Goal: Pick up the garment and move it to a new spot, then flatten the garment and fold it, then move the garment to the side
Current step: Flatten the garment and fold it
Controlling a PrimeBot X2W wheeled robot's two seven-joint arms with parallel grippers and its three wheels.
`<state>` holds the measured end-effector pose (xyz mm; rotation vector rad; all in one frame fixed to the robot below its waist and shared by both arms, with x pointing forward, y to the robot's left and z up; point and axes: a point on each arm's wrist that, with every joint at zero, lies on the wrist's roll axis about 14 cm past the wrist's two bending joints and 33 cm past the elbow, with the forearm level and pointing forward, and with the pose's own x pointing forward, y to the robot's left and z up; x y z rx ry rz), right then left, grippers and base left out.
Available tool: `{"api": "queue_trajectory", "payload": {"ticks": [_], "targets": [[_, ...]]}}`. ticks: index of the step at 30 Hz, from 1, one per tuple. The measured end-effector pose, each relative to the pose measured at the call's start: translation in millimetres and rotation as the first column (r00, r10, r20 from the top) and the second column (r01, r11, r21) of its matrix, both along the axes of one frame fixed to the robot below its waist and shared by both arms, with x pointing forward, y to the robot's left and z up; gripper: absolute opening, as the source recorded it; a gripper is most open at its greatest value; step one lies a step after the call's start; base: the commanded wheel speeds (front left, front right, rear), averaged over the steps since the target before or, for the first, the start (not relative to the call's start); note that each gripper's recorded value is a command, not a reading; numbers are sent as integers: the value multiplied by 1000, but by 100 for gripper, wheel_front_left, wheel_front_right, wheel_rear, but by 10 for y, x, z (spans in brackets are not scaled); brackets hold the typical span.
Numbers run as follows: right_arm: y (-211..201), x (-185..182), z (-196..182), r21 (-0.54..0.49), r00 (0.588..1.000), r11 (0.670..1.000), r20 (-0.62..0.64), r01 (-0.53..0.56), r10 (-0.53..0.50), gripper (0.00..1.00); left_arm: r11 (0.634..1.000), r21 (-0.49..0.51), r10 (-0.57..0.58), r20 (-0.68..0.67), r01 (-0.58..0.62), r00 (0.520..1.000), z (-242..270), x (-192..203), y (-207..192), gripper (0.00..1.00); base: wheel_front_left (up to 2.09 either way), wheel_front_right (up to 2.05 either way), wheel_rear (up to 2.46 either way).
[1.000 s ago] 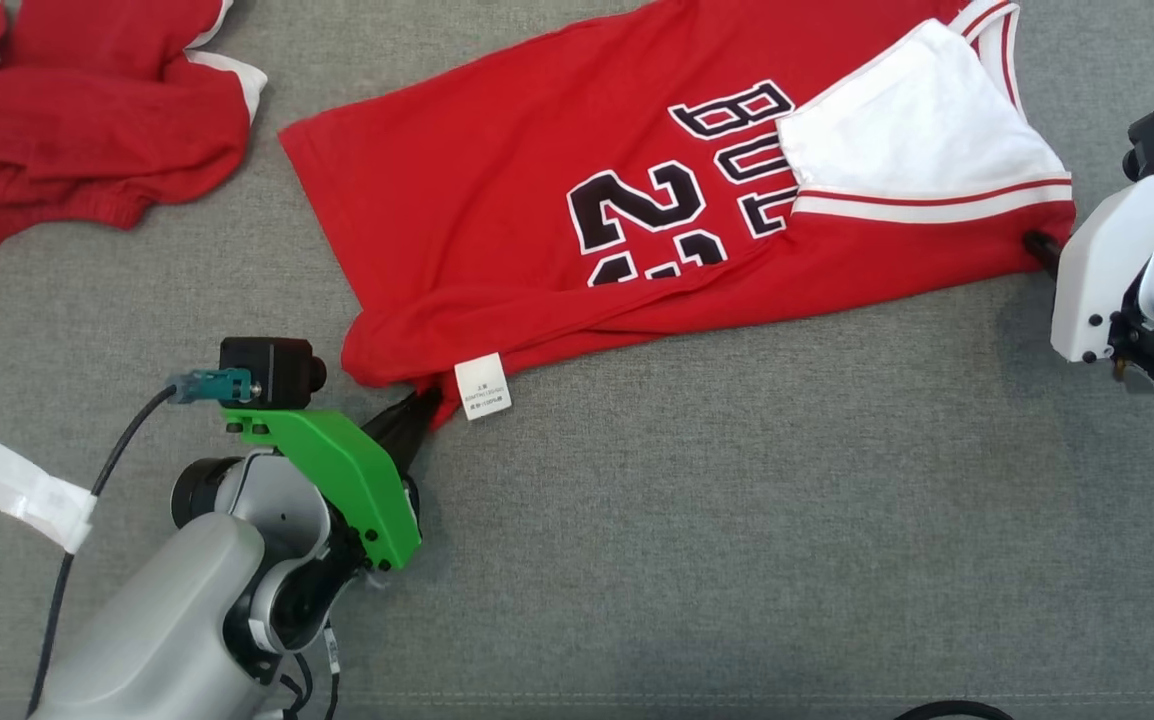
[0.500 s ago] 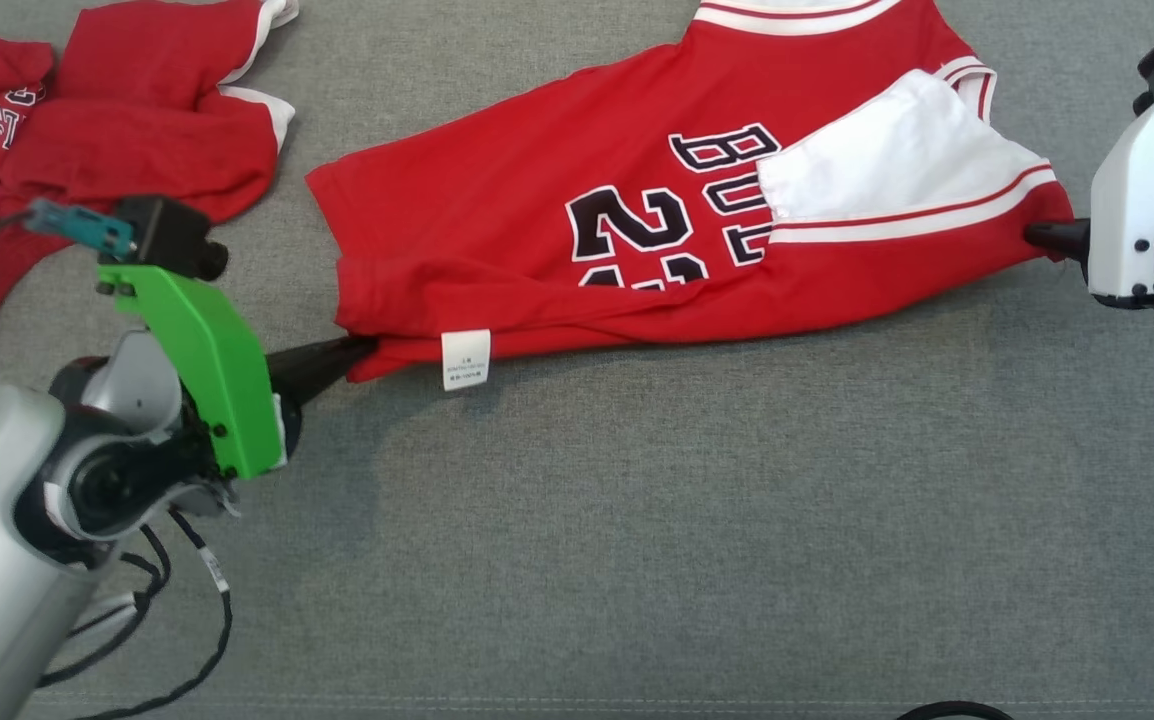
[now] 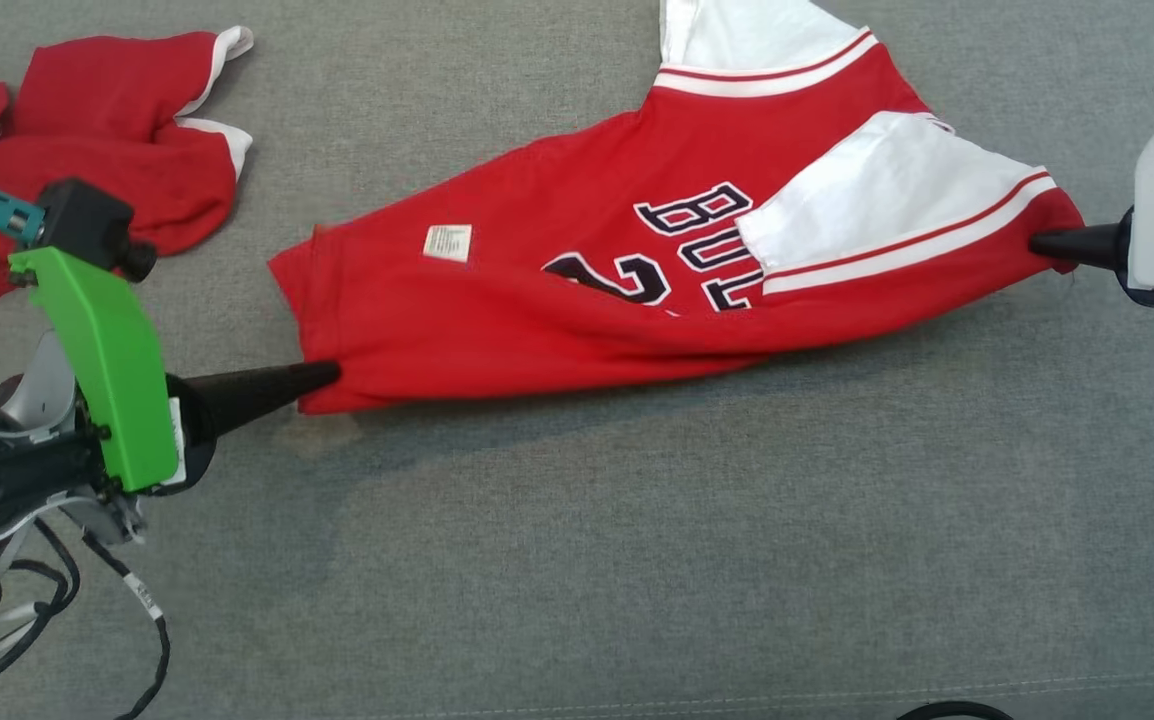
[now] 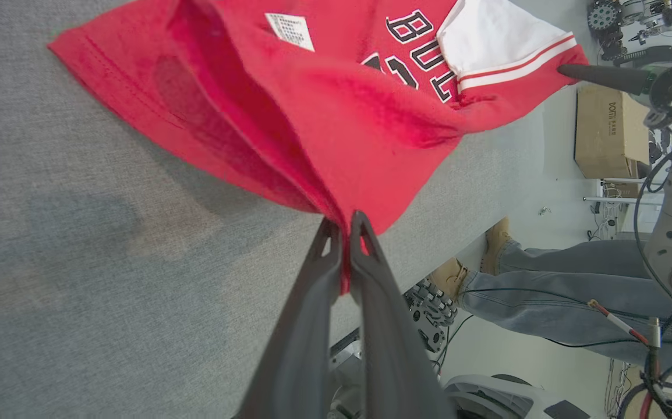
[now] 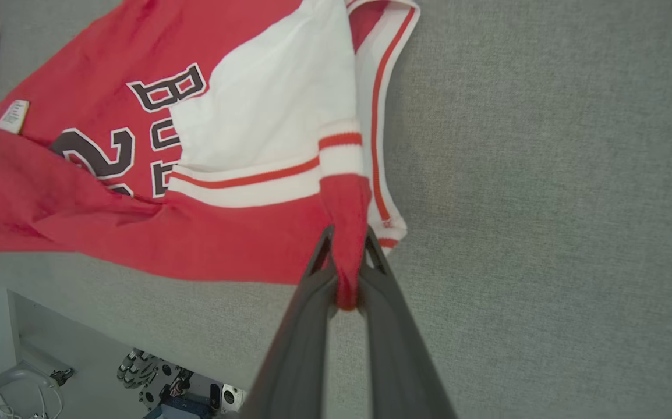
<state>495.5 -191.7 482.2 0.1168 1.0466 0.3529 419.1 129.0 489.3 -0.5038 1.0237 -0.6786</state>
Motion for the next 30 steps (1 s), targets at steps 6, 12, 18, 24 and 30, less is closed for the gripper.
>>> {"api": "queue_trajectory", "payload": {"ticks": [6,12,18,24,30], "targets": [[-154,-198,25,15,999,999,-12,35,-35,0,1000,15,-26,-15,26,1000,-88,-118,33,0,0,0,0],[-167,-603,-162,53,998,998,-50,44,-41,0,999,36,-38,-45,39,998,-347,-338,48,0,0,0,0],[-139,-1202,-410,147,991,983,-92,106,-93,0,998,52,-21,-99,26,995,-702,-755,87,0,0,0,0],[-160,-1492,-510,168,984,972,-96,165,-150,0,998,62,16,-92,-11,996,-807,-935,143,0,0,0,0],[-74,-1452,-611,173,985,971,-58,168,-161,0,997,67,38,-90,-32,995,-914,-1051,111,0,0,0,0]]}}
